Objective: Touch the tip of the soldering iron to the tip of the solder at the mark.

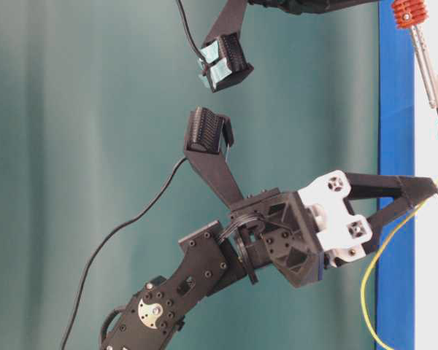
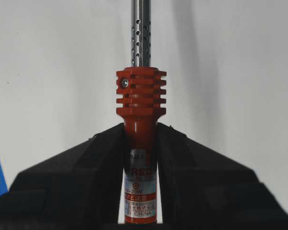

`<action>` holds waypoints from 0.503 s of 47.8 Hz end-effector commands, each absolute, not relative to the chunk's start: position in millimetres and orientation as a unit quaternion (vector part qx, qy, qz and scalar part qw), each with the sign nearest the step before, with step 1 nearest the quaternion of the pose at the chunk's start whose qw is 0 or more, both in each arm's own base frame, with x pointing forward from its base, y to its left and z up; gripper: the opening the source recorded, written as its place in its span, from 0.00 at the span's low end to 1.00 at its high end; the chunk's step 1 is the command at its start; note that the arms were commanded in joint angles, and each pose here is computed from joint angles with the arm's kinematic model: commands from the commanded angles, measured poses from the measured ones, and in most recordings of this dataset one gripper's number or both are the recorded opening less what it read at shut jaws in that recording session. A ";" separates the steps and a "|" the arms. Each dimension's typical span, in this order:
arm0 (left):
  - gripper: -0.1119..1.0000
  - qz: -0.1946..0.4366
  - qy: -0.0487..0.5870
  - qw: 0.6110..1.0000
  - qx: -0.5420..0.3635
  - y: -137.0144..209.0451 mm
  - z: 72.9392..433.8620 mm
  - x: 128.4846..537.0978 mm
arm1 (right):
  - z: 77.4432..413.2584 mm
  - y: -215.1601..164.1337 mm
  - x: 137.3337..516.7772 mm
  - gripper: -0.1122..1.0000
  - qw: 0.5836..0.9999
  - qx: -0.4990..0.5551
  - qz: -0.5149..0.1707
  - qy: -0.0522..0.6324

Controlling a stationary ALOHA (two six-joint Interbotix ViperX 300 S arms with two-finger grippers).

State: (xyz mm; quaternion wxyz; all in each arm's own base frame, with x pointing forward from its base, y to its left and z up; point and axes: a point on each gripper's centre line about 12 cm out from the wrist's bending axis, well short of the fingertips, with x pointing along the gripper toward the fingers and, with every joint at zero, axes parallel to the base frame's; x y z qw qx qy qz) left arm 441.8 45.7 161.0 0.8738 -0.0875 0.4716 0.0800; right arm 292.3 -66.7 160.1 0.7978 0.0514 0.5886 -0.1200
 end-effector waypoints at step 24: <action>0.11 0.080 0.457 0.882 -0.087 46.7 173.6 443.8 | 168.9 -67.4 298.7 0.16 0.808 0.050 -0.120 0.575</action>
